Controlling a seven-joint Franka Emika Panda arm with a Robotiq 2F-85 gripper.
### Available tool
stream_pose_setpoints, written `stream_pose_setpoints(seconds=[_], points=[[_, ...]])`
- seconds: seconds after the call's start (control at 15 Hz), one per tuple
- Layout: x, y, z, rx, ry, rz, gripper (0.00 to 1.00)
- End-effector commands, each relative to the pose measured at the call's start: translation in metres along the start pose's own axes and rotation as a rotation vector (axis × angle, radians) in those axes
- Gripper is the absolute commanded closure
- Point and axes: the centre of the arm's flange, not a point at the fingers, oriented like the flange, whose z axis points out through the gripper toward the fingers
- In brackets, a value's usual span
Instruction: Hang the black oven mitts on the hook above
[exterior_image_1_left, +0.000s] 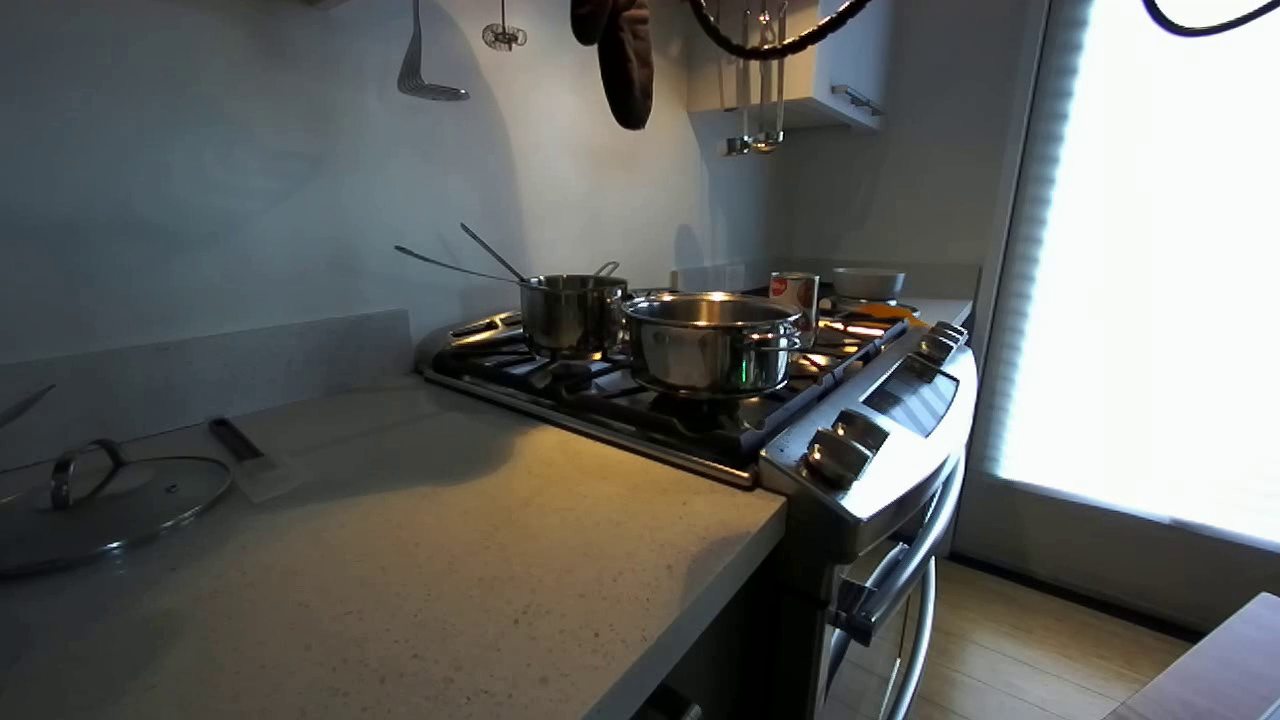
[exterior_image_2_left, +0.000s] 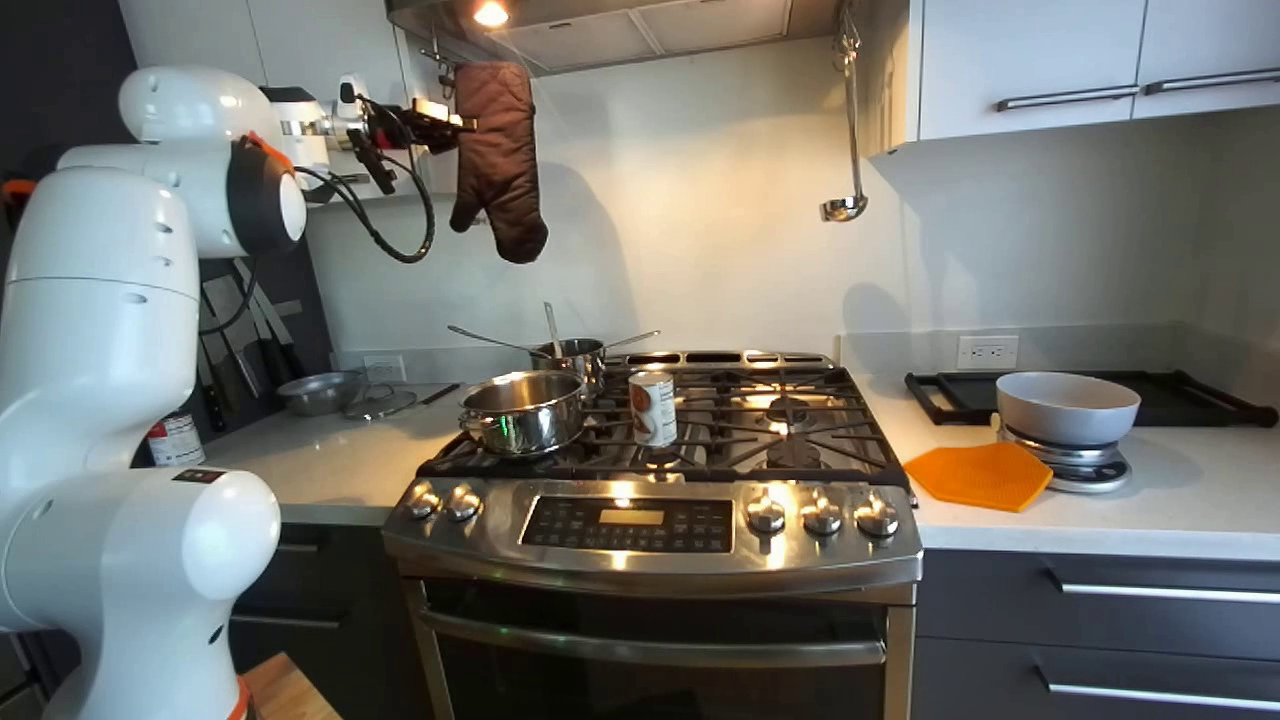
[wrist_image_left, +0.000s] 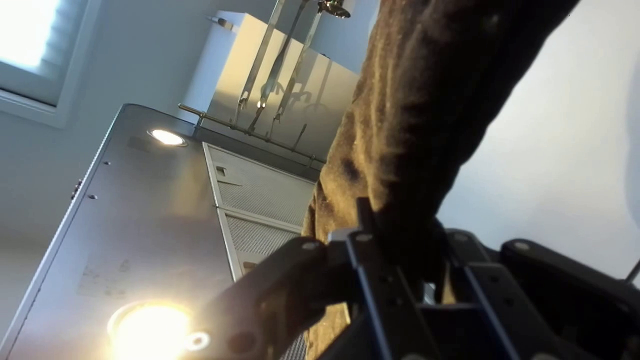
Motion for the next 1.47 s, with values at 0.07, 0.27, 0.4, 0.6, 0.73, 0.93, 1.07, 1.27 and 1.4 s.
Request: stream_pose_setpoints(seconds=[0.07,0.27,0.4,0.6,0.73,0.93,1.07,1.27,1.4], points=[[-0.004,0.009,0.003,-0.029,0.023,0.009,0.95],[-0.003,0.013,0.008,-0.044,0.009,0.015,0.95],[-0.003,0.017,0.013,-0.057,-0.008,0.017,0.95],[-0.004,0.020,0.019,-0.078,-0.022,0.018,0.95],[-0.004,0.018,0.020,-0.084,-0.032,0.019,0.95],[-0.003,0.013,0.019,-0.088,-0.038,0.018,0.95],[-0.004,0.011,0.020,-0.087,-0.046,0.015,0.95],[-0.005,0.008,0.019,-0.083,-0.052,0.009,0.95],[-0.004,0.005,0.017,-0.074,-0.048,0.007,0.95]])
